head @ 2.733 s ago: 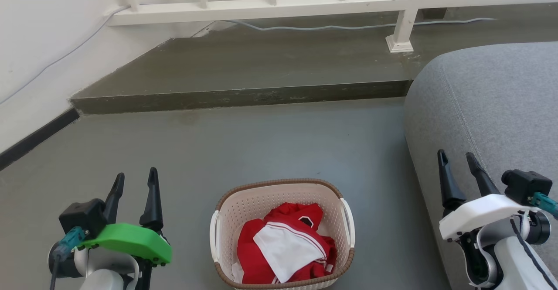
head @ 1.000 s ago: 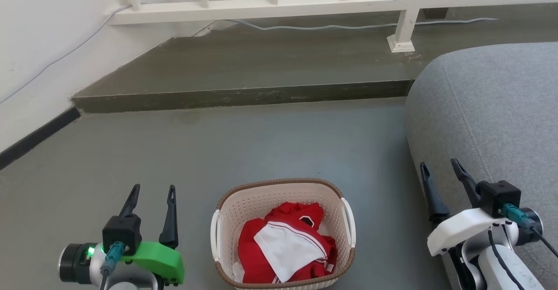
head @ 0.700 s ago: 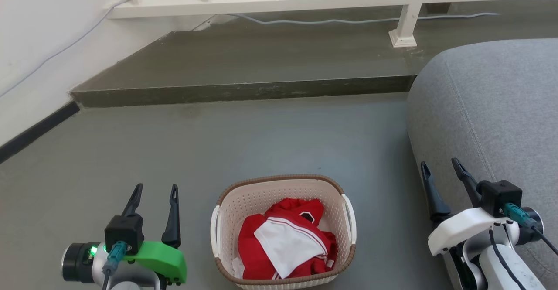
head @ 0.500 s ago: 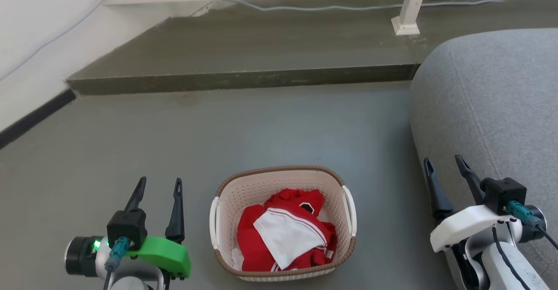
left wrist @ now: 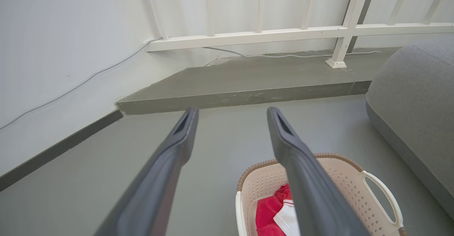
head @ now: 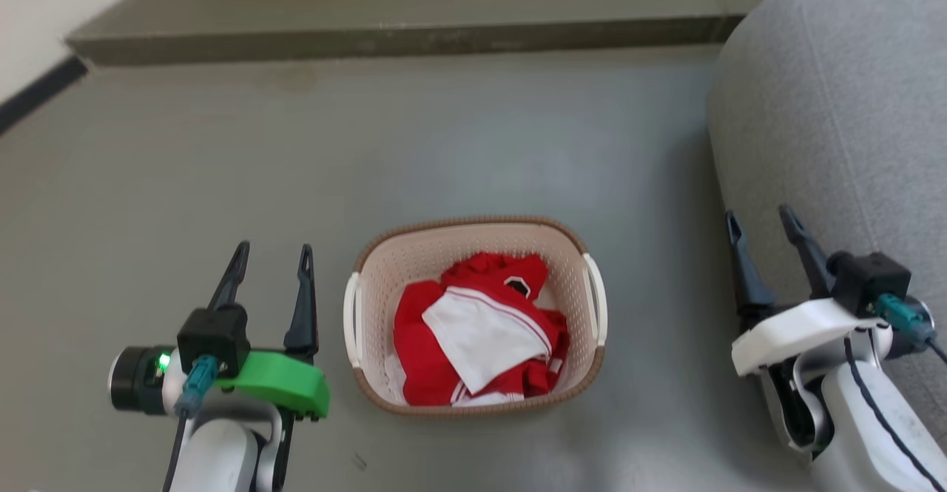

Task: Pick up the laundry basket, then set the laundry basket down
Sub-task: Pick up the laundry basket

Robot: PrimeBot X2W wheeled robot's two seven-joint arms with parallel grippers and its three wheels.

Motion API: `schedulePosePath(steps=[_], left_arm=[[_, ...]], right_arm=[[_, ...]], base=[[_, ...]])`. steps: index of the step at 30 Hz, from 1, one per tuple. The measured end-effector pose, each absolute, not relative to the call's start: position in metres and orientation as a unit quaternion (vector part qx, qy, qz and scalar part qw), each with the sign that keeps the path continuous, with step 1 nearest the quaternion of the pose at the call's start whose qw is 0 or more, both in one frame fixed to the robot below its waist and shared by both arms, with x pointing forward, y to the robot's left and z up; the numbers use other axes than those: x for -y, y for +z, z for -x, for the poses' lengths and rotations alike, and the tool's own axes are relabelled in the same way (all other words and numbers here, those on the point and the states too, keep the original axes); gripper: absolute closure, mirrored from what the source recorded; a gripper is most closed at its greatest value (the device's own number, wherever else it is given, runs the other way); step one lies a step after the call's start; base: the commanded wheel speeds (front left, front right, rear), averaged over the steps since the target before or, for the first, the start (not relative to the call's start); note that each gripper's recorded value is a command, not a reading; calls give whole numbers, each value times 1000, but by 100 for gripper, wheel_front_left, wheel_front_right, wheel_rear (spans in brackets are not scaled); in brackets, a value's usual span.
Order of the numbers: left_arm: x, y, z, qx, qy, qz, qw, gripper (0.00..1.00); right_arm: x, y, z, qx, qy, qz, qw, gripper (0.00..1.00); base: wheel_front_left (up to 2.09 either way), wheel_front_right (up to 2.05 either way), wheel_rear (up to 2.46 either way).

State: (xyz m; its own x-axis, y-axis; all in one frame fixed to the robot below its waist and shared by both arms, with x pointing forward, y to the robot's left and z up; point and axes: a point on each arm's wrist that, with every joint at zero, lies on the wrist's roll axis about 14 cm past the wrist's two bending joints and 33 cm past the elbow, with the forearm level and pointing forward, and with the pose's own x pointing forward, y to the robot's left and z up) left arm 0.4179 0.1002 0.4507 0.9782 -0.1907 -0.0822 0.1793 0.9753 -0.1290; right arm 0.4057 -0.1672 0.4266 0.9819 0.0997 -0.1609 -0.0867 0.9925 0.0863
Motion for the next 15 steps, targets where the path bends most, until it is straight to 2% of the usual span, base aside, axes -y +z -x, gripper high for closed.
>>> schedulePosePath(steps=[15], left_arm=[[-84, 408, -462, -87, -106, 71, 988, 0]], right_arm=[[163, 385, -448, -117, 52, -48, 991, 0]], base=[[0, 0, 0]])
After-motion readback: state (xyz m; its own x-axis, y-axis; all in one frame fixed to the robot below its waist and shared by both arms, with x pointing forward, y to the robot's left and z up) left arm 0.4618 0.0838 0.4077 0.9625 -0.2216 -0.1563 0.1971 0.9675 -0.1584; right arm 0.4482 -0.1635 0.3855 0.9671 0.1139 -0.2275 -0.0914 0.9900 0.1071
